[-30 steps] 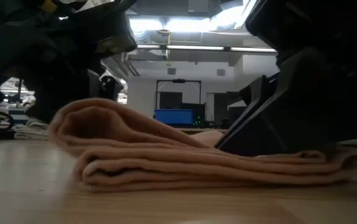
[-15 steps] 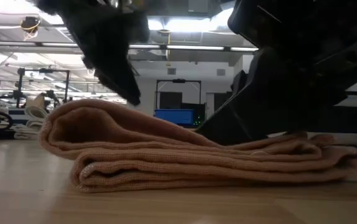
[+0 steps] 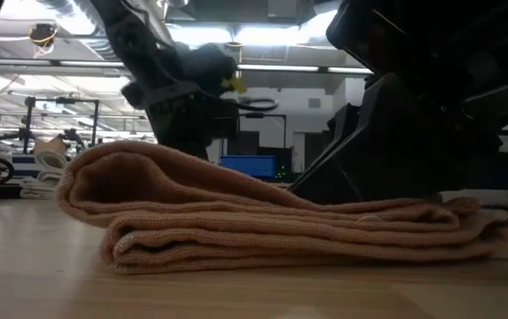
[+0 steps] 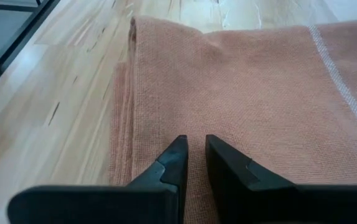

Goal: Fold towel
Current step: Put the brown towel on the top center of the table

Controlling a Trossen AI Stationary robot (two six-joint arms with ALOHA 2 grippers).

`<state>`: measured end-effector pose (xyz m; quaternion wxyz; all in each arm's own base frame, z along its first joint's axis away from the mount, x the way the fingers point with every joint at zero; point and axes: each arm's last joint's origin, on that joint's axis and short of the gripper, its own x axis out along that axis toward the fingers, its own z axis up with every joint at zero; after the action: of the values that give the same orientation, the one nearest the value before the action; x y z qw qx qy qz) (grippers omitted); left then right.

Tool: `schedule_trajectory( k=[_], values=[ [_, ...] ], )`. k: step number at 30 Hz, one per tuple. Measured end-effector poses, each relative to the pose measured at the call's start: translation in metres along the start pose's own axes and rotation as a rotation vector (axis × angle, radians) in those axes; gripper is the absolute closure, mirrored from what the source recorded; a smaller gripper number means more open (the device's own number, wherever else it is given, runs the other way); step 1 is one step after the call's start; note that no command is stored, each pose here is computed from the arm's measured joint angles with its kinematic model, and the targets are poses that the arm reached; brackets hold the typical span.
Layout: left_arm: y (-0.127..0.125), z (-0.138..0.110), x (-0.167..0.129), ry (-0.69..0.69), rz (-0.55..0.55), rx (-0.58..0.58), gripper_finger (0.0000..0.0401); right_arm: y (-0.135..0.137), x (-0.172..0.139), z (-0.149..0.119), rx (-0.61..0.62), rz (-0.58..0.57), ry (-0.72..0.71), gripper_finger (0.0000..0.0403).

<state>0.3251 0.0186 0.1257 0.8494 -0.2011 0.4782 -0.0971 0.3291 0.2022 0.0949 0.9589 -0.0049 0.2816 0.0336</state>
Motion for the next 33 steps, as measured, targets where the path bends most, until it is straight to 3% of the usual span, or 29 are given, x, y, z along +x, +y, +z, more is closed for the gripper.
schedule_trajectory(
  k=[3, 12, 15, 20, 25, 33],
  values=[
    [0.006, 0.001, 0.004, -0.003, -0.096, -0.024, 0.0175, 0.0, 0.0, 0.0, -0.002, 0.0, 0.001, 0.0343],
    [0.01, -0.003, 0.022, 0.016, -0.125, -0.017, 0.0222, 0.0, 0.0, 0.0, -0.02, -0.004, -0.002, 0.0343],
    [0.008, -0.003, 0.022, 0.011, -0.115, 0.01, 0.0268, 0.0, 0.0, 0.0, -0.021, -0.004, -0.002, 0.0343],
    [-0.002, 0.0, 0.014, -0.013, -0.063, 0.046, 0.0379, 0.0, 0.0, -0.001, -0.049, -0.006, 0.005, 0.0343],
    [-0.017, -0.004, -0.01, 0.03, 0.024, 0.084, 0.0387, 0.0, -0.007, 0.002, -0.094, -0.01, 0.041, 0.0343],
    [-0.051, -0.019, -0.081, 0.07, 0.224, 0.109, 0.0393, -0.004, -0.038, 0.03, -0.109, -0.094, 0.02, 0.0343]
  ],
)
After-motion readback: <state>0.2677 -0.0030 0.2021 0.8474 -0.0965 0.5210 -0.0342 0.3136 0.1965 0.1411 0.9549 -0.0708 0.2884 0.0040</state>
